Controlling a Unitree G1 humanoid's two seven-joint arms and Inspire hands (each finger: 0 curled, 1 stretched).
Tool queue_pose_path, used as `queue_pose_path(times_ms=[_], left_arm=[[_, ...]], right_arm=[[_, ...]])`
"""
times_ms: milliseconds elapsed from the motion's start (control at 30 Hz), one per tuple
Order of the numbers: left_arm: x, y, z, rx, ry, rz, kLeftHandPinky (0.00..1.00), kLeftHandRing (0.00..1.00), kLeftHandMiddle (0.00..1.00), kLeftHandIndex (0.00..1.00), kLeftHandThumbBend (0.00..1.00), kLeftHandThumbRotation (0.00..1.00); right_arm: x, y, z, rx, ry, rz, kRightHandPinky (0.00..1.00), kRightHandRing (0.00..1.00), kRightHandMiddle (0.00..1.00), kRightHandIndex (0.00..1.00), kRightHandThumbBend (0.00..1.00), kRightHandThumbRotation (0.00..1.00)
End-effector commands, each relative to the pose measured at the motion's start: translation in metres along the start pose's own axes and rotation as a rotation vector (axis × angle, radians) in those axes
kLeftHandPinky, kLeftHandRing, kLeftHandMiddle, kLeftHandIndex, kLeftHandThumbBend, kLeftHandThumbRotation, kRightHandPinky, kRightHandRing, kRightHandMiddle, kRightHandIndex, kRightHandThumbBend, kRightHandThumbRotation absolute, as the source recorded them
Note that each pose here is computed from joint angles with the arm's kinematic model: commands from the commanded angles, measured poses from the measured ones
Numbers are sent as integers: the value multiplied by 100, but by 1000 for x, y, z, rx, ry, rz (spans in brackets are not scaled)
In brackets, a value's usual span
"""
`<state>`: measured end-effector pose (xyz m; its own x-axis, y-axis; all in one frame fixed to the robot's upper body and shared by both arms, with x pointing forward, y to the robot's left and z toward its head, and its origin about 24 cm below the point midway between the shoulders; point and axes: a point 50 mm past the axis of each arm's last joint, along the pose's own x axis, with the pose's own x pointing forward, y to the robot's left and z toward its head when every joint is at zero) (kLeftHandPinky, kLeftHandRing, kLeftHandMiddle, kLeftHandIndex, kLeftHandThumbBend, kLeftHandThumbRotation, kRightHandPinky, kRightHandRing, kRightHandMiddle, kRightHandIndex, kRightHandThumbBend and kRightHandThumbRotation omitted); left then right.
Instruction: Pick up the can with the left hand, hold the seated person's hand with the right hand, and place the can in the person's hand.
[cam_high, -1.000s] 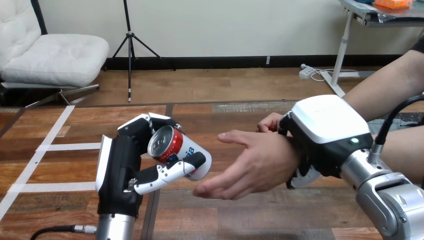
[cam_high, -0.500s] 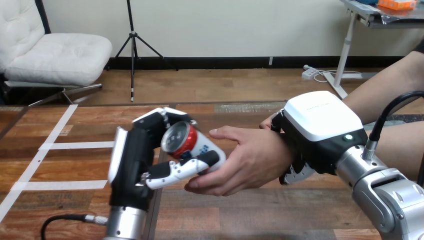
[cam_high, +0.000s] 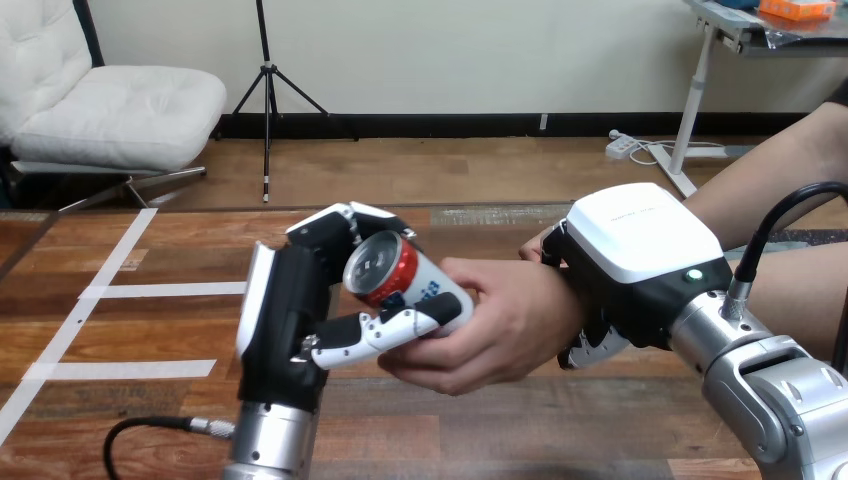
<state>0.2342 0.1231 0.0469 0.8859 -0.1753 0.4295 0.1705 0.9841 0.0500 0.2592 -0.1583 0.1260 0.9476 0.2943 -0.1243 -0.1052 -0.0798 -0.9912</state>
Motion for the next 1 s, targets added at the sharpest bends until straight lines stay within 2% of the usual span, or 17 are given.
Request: queue_pose_path(times_ms=[0,433,967], left_arm=[[30,-26,28,-19,-174,-116,34,39,43,46,79,2],[26,-40,30,-46,-163,-171,33,38,42,45,80,3],[22,-45,28,-54,-148,-200,34,39,42,45,80,3]], right_arm=[[8,-14,-2,-3,6,-73,23,28,38,49,83,0],[10,-12,-2,-4,-3,-77,19,24,33,49,84,0],[12,-12,-1,-3,-11,-71,20,26,35,49,84,0]])
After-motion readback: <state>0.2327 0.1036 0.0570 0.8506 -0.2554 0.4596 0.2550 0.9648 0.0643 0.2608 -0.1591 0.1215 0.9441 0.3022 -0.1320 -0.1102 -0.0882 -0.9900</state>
